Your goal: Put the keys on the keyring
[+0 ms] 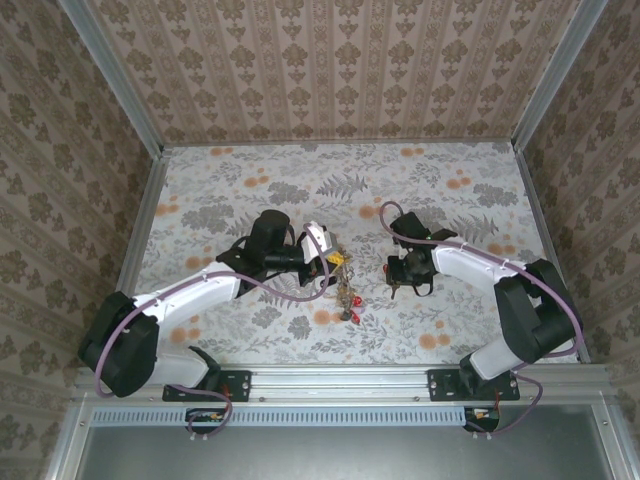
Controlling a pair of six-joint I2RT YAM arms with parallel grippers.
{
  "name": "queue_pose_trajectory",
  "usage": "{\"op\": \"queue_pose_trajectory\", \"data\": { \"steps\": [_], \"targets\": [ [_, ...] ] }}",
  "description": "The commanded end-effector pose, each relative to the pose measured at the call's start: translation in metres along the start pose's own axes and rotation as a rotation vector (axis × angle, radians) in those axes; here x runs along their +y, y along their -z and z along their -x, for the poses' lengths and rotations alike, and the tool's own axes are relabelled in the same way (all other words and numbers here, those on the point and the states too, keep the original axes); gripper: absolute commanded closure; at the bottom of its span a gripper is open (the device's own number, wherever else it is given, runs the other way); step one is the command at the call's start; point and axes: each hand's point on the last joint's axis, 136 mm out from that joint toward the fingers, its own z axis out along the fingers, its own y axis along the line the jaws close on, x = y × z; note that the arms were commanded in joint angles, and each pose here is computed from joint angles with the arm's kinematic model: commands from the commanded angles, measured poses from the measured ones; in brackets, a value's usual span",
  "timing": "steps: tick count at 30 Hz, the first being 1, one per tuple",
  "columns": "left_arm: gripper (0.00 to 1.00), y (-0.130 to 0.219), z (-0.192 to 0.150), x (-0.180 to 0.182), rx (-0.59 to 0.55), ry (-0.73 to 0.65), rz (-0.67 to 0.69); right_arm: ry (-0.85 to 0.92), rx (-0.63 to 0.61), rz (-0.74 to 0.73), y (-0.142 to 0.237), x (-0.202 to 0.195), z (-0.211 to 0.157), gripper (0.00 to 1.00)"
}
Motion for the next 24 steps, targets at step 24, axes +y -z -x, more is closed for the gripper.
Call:
{"op": "queue_pose_trajectory", "data": {
  "steps": [24],
  "targets": [
    [1.00,-0.002,0.019,0.000,-0.051,-0.027,0.001,0.066,0.014,-0.046,-0.007,-0.002,0.003,0.83]
  ]
}}
